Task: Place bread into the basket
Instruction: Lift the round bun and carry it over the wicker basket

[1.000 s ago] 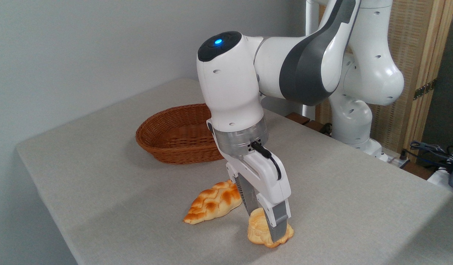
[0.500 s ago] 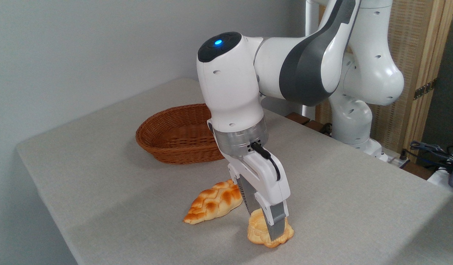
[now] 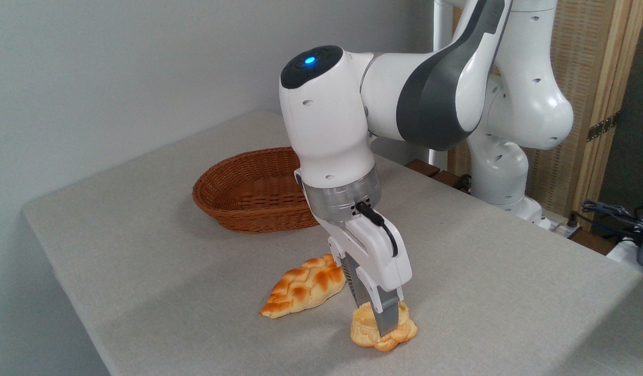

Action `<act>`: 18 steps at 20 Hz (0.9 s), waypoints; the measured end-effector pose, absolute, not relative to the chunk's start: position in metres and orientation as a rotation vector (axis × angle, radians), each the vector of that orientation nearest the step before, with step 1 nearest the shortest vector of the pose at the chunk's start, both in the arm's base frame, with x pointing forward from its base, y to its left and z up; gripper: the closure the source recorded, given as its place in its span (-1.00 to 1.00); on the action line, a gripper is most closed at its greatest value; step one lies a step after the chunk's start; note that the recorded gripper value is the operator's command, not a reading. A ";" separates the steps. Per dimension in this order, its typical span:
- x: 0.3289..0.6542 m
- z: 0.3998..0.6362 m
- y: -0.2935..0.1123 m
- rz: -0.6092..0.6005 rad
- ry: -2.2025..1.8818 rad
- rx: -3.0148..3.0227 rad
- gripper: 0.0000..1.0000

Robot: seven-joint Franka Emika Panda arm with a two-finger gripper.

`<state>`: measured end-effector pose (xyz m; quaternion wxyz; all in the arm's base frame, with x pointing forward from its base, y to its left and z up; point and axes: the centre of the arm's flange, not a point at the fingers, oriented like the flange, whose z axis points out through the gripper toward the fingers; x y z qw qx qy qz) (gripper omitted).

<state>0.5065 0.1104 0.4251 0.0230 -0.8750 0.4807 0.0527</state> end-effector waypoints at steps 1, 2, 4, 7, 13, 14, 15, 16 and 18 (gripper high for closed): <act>0.506 0.426 0.110 0.161 1.488 -2.709 -0.04; 0.506 0.429 0.110 0.152 1.488 -2.706 -0.04; 0.508 0.441 0.103 0.100 1.490 -2.713 -0.04; 0.512 0.471 0.070 -0.037 1.527 -2.754 -0.04; 0.505 0.519 -0.054 -0.149 1.639 -2.786 -0.04; 0.502 0.519 -0.077 -0.141 1.619 -2.802 -0.04; 0.496 0.519 -0.112 -0.124 1.596 -2.814 -0.04; 0.491 0.518 -0.132 -0.116 1.584 -2.826 -0.04; 0.478 0.517 -0.175 -0.101 1.567 -2.853 -0.10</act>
